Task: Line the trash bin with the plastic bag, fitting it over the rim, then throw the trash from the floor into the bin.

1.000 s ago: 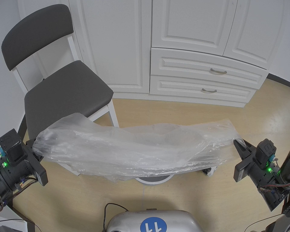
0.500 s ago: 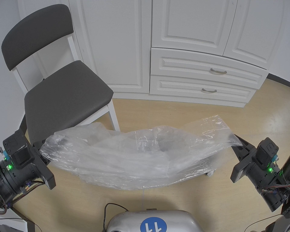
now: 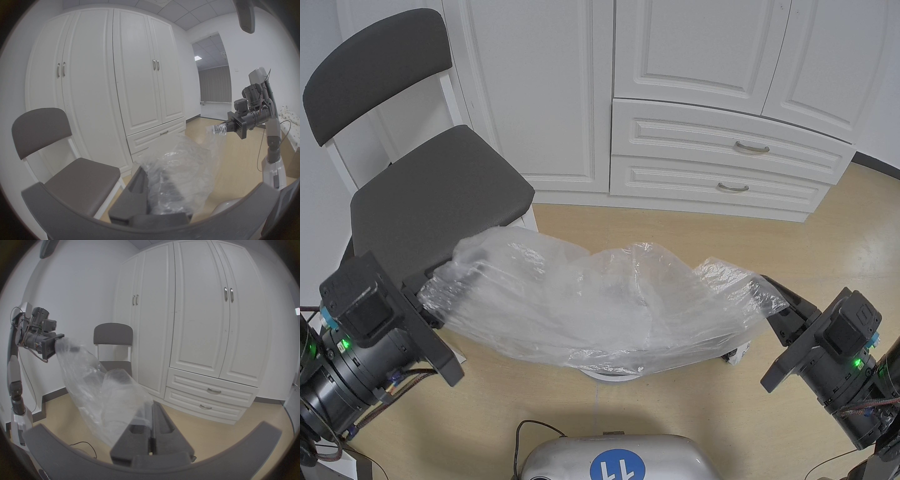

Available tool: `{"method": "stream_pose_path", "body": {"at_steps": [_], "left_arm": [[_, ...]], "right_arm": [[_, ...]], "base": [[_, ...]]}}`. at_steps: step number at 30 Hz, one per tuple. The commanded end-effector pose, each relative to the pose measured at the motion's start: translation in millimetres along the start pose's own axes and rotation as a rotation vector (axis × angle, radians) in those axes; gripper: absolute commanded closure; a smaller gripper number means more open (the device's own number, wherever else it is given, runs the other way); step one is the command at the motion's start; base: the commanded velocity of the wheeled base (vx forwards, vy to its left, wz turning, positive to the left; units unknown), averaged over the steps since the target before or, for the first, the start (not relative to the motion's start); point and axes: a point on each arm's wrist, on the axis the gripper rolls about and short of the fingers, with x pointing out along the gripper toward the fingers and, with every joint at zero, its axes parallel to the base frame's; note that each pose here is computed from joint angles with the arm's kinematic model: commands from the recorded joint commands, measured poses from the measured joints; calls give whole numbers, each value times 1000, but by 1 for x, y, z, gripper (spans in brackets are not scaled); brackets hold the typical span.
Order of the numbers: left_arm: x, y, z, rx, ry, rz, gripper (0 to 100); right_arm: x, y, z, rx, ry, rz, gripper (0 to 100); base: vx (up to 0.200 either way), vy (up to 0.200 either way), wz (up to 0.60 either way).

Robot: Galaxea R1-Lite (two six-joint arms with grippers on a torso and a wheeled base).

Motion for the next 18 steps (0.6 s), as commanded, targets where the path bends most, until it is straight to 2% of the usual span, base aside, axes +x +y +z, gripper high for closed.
{"method": "stream_pose_path", "body": {"at_steps": [1, 8, 9, 13, 16, 18], "left_arm": [[7, -15, -10, 3, 33, -60, 100], [8, -27, -7, -30, 19, -123, 100], [9, -29, -6, -40, 10, -133, 100], [12, -32, -6, -49, -16, -132, 100], [10, -33, -6, -53, -35, -132, 100], [10, -34, -7, -52, -32, -135, 100]], "right_arm": [[-3, 7, -3, -3, 4, 45, 100], [-9, 12, -6, -4, -27, 118, 100], [-12, 12, -9, -14, -30, 148, 100], [-17, 16, -13, -33, -36, 211, 100], [-21, 27, -11, -24, -59, 275, 100], [-19, 32, -5, -4, -88, 285, 100]], "base": [[0, 0, 0], [0, 0, 0], [0, 0, 0], [0, 0, 0], [0, 0, 0], [0, 0, 0]]}}
